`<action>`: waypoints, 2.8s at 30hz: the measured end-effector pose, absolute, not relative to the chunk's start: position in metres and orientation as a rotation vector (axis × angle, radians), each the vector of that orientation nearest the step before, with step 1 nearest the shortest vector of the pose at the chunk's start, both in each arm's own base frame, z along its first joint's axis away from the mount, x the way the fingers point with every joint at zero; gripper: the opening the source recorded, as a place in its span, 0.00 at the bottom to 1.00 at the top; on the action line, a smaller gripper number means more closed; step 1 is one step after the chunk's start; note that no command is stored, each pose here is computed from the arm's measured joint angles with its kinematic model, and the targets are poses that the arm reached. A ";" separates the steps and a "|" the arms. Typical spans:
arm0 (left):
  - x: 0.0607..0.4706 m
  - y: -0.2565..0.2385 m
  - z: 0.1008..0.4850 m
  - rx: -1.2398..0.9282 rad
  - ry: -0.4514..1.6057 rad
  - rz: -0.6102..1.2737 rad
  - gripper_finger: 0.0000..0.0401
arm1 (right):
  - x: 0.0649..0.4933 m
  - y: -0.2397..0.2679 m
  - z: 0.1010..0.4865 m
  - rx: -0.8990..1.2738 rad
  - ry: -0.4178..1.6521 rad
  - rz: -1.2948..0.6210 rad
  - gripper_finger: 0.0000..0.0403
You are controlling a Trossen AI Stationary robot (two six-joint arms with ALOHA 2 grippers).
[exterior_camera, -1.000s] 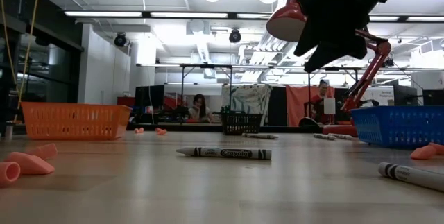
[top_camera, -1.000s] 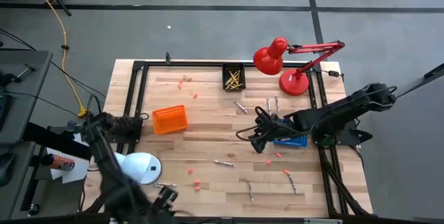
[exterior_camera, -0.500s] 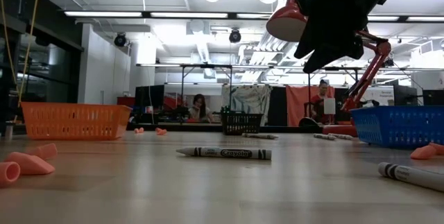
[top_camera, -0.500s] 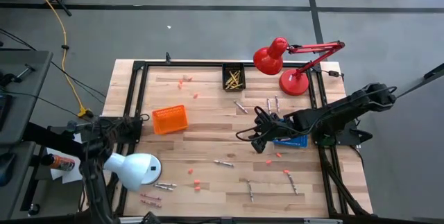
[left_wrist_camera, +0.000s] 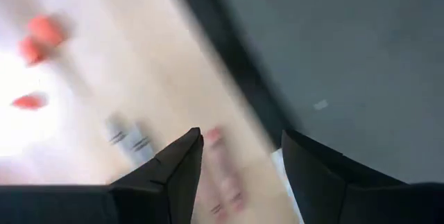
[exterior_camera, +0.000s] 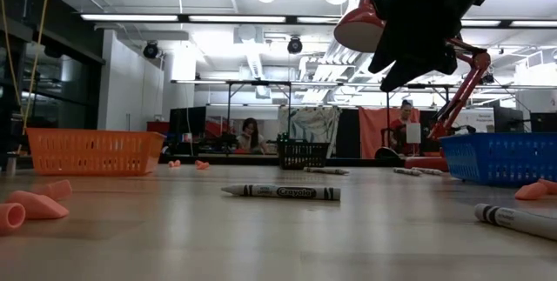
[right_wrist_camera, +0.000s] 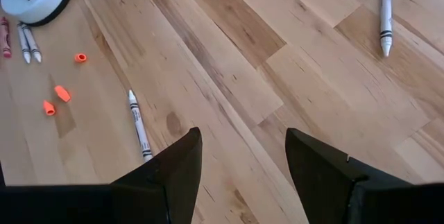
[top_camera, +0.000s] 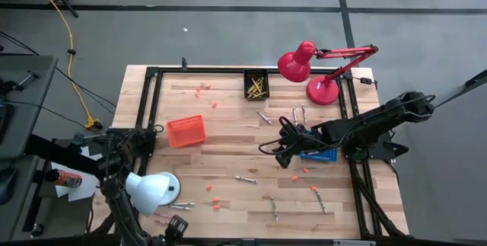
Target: Sort crayons
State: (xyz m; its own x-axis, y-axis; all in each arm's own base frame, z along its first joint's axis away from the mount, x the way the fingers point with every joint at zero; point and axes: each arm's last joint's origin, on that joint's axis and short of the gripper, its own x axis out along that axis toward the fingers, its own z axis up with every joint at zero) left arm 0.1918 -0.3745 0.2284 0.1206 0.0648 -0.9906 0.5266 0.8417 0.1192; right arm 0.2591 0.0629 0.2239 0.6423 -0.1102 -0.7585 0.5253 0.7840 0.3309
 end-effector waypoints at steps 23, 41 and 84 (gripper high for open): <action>0.182 -0.322 0.243 0.610 1.394 -0.192 0.46 | 0.259 0.063 0.224 0.583 0.793 -0.388 0.49; 0.157 -0.334 0.263 0.442 1.267 -0.468 0.46 | 0.259 0.063 0.224 0.598 0.789 -0.393 0.49; 0.175 -0.337 0.136 0.417 1.572 -0.335 0.27 | 0.259 0.063 0.224 0.608 0.789 -0.405 0.49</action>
